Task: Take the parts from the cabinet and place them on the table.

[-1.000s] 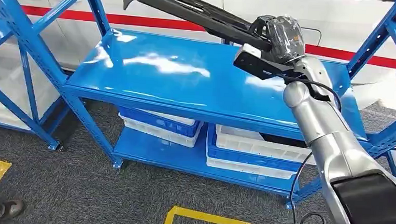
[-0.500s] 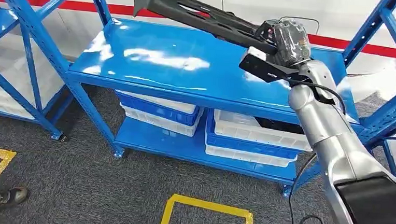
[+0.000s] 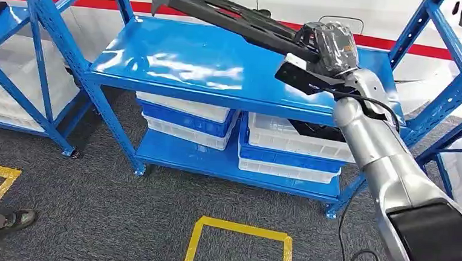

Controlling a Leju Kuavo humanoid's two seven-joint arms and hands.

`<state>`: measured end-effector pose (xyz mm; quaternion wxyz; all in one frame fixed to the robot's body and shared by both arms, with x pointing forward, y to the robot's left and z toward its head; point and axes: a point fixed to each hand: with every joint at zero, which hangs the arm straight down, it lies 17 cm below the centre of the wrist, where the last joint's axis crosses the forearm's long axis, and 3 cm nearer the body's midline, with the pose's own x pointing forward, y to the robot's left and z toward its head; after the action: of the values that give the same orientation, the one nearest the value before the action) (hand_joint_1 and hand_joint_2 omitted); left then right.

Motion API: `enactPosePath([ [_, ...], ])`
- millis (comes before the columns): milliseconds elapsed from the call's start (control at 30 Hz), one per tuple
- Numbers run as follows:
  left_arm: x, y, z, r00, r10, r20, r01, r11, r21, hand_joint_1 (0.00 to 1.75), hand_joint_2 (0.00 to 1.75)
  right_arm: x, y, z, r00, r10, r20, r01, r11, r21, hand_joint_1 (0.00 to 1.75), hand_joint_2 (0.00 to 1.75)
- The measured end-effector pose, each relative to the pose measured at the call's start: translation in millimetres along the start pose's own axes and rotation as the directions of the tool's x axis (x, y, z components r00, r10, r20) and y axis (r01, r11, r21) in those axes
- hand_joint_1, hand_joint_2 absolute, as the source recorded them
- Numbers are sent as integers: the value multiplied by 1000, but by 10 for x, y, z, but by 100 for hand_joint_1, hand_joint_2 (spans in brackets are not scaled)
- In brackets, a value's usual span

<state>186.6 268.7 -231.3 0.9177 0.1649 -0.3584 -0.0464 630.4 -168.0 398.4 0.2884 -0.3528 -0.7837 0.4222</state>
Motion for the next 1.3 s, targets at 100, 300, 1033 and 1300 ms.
enactPosePath([
  [100,18,-14,-2,1000,4,2,-4,1000,-1,0,175,-59,-28,13,1000,9,-7,-9,1000,0,169,175],
  [300,22,-29,6,1000,8,3,-8,1000,-1,0,175,-91,-7,32,1000,10,-14,-10,1000,6,169,175],
  [1033,-58,28,46,1000,21,3,-21,1000,24,0,175,-101,-204,-68,999,20,-29,-21,999,-41,169,175],
  [1300,-62,63,33,999,33,-3,-33,999,36,0,175,-232,-190,15,998,27,-56,-29,999,-44,169,175],
])
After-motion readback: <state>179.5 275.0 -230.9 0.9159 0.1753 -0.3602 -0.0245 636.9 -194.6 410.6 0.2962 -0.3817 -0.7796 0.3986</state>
